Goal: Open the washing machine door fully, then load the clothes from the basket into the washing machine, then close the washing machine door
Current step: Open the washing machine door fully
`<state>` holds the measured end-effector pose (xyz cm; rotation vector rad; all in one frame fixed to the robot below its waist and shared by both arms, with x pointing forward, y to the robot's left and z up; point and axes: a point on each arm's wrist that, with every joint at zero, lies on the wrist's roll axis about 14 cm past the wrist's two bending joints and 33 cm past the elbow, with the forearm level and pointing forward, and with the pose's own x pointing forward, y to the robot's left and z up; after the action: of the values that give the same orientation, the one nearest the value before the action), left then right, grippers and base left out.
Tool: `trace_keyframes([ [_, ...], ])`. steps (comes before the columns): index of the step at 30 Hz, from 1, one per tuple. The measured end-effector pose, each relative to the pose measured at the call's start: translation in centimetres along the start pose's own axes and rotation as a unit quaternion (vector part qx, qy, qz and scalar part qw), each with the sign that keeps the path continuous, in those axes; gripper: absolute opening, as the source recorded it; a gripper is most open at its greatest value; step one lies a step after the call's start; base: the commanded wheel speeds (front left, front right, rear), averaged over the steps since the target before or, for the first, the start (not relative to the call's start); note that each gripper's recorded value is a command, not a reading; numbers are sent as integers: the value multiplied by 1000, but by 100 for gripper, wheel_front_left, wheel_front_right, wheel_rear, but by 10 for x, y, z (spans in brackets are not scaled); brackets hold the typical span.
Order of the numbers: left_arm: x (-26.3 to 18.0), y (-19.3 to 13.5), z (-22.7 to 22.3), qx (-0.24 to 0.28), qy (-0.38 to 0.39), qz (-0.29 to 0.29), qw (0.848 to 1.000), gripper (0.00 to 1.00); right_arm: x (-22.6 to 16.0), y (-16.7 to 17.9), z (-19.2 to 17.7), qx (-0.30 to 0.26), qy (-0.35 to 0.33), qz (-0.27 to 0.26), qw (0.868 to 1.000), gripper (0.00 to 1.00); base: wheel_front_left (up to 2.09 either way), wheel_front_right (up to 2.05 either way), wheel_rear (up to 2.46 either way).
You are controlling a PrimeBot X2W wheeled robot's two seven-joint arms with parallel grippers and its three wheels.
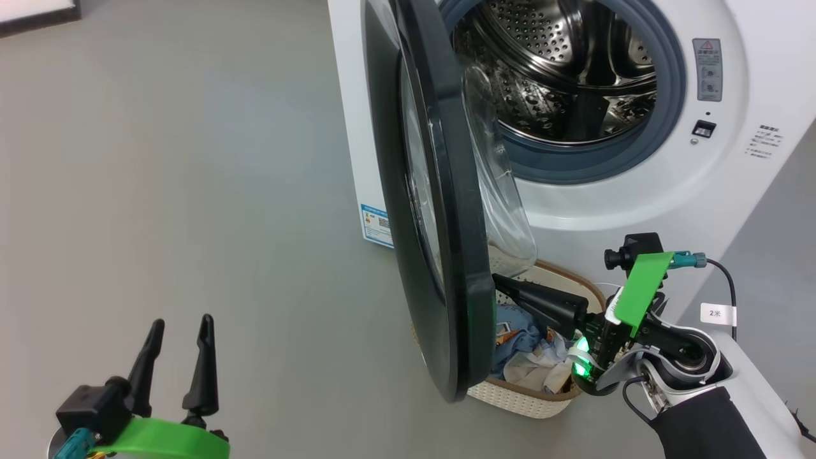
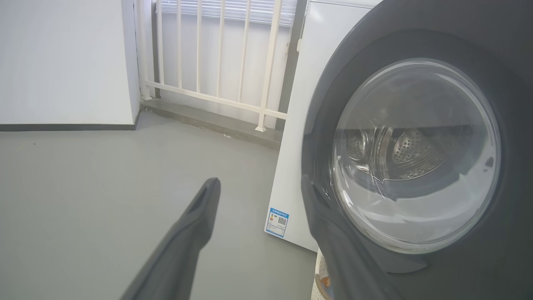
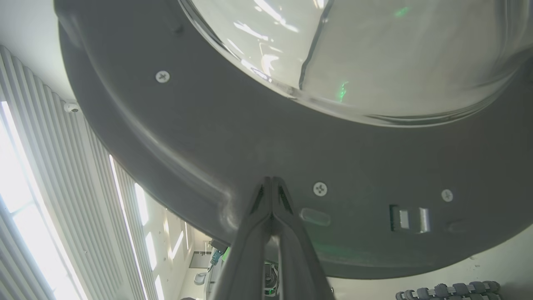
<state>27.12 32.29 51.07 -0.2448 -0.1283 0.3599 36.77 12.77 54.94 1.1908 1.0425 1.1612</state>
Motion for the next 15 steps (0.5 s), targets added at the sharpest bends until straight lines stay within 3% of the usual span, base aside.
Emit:
trace_keyframes([
  [12,10,-23,-9,-7,10,-34,999,100,-30,8,14,-14,-58,6,998,2,0,0,0],
  [15,16,-35,-10,-10,10,-50,999,100,-45,8,22,-18,-91,6,996,38,0,0,0],
])
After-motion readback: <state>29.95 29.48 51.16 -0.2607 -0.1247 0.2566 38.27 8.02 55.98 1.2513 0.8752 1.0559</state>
